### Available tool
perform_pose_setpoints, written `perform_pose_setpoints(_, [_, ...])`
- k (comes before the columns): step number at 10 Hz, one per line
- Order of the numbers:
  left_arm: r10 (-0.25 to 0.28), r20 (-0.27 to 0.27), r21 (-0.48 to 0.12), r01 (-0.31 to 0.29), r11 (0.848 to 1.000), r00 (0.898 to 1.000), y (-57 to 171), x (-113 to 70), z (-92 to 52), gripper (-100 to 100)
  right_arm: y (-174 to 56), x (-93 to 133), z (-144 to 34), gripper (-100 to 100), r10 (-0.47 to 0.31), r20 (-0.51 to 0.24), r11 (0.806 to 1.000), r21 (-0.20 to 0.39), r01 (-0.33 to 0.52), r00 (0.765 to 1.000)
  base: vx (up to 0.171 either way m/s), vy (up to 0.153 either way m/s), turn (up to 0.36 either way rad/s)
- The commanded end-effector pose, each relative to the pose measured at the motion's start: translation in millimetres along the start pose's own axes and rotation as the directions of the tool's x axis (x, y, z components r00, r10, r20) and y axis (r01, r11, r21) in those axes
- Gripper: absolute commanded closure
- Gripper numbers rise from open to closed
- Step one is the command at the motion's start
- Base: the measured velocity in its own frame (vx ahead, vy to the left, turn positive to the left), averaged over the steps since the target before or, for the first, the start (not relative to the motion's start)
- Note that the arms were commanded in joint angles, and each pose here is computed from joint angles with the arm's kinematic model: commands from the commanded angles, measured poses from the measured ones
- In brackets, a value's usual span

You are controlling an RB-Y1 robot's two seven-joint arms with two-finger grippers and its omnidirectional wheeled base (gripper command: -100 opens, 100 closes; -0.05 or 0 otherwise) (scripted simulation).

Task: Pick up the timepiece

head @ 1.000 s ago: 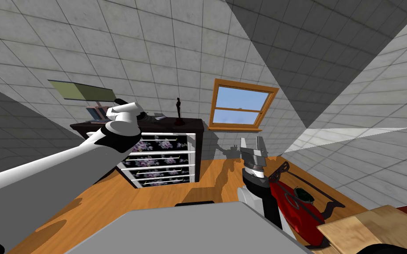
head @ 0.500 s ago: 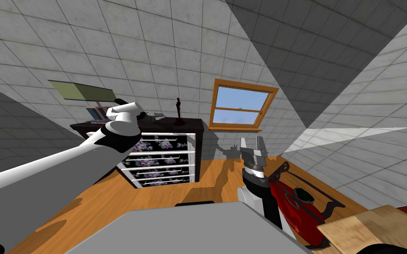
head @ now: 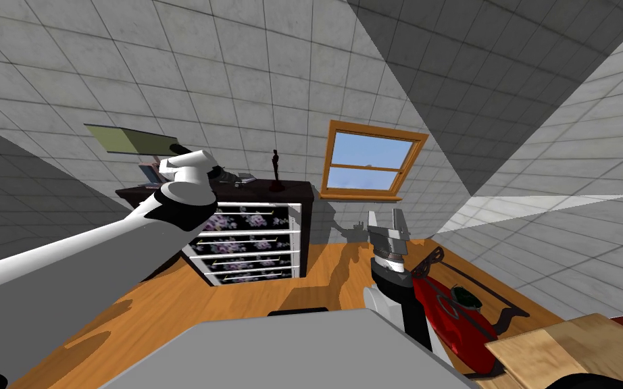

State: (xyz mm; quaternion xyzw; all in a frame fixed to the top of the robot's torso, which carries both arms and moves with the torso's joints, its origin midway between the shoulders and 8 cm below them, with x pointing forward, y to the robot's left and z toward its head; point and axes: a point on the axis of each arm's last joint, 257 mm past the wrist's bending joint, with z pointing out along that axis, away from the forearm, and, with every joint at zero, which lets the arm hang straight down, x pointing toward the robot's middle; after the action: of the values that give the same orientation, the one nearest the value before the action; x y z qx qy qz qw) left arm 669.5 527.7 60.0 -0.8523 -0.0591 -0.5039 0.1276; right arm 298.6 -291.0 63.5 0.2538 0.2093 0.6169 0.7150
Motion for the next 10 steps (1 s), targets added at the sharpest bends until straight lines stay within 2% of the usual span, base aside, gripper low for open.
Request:
perform_pose_setpoints(1, [-0.021, -0.037, -0.015, 0.020, 1.000, 0.999, 1, 23.6, -13.4, -100, 0, 0, 0.0, 0, 0.000, 0.000, 1.000, 0.000, 0.000, 1.000, -0.047, 0.045, 0.025])
perform_pose_setpoints(4, [-0.048, -0.082, -0.047, 0.044, 0.998, 0.996, 8, 54.0, -33.5, -100, 0, 0, 0.0, 0, 0.000, 0.000, 1.000, 0.000, 0.000, 1.000, -0.046, 0.057, 0.004])
perform_pose_setpoints(7, [-0.052, -0.083, -0.073, 0.046, 0.996, 0.995, 16, 62.7, -41.5, -100, 0, 0, 0.0, 0, 0.000, 0.000, 1.000, 0.000, 0.000, 1.000, -0.024, 0.032, -0.013])
perform_pose_setpoints(10, [-0.040, -0.059, -0.099, 0.034, 0.994, 0.998, 26, 62.0, -45.7, -100, 0, 0, 0.0, 0, 0.000, 0.000, 1.000, 0.000, 0.000, 1.000, -0.008, 0.025, -0.023])
